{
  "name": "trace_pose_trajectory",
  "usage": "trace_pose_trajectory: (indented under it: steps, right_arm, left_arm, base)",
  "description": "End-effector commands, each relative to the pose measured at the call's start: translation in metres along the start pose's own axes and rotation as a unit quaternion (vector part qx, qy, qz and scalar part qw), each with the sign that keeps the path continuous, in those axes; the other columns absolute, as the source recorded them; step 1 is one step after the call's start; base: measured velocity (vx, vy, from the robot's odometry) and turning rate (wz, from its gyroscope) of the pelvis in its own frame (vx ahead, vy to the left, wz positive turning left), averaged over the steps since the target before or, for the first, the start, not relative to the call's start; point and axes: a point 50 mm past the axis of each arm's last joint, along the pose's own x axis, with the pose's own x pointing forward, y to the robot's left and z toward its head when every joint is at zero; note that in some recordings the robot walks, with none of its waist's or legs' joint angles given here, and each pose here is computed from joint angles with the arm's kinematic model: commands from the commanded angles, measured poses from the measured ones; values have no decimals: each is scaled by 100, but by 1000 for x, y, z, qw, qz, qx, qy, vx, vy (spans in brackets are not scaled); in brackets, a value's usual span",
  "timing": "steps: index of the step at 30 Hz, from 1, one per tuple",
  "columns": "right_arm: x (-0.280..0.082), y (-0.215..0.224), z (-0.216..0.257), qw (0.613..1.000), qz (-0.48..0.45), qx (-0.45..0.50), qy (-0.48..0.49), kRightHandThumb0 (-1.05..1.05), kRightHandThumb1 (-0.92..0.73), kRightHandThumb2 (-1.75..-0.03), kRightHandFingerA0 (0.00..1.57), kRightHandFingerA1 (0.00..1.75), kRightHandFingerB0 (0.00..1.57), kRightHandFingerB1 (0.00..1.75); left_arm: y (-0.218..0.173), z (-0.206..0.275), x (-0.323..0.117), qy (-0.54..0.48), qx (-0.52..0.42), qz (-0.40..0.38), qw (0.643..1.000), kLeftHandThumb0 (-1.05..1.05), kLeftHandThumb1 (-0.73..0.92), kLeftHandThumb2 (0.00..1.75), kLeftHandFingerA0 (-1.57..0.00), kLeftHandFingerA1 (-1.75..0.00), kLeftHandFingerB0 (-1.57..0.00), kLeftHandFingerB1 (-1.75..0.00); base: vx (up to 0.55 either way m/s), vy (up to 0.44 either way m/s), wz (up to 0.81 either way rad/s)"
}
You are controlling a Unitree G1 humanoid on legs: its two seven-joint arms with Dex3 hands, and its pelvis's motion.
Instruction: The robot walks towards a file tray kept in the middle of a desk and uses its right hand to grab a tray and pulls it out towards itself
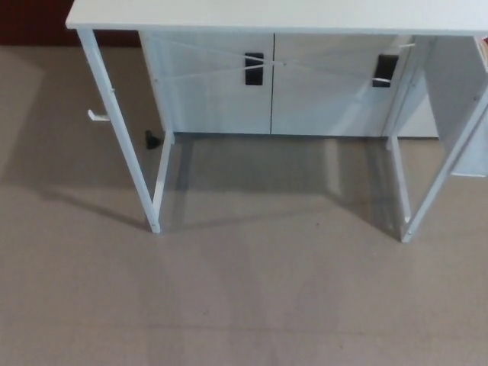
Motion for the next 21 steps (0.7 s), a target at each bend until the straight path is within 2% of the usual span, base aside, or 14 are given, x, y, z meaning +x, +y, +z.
trace_pose_trajectory:
  steps: [1,2,6,12,19,20,21]
  right_arm:
    - [3,-1,7,1000,1,-1,-21,-26,-67,-76,40,91,19,57]
    - [3,-1,7,1000,2,0,-23,-28,-52,-103,46,79,19,60]
    - [1,-1,7,999,7,-16,-26,-31,-52,-103,47,79,18,59]
    - [5,-1,12,999,9,-9,-31,-32,-53,-103,48,80,18,59]
    - [6,-1,13,999,10,-5,-33,-32,-53,-103,47,80,18,59]
    - [6,-1,14,999,10,-9,-33,-32,-53,-103,50,81,18,59]
    - [7,-1,15,999,10,-17,-34,-31,-53,-103,49,80,18,59]
  left_arm:
    - [10,3,-1,1,40,11,999,-37,32,58,-46,-47,-36,-42]
    - [8,3,-2,1,45,7,999,-37,32,58,-47,-47,-36,-42]
    - [4,1,-6,-1,54,-4,999,-37,32,58,-48,-47,-37,-43]
    - [3,4,-3,-4,63,-1,998,-38,32,58,-49,-47,-37,-42]
    - [5,8,-4,-16,78,-5,997,-40,33,60,-48,-48,-35,-43]
    - [6,8,-4,-16,77,-5,997,-33,37,51,-51,-42,-37,-38]
    - [7,10,-4,-18,79,-5,997,-41,32,61,-48,-48,-33,-43]
  base:
    - [162,76,-7]
    - [228,119,-2]
    - [271,274,-2]
    - [211,9,9]
    - [184,-173,10]
    - [280,-596,14]
    - [265,-563,73]
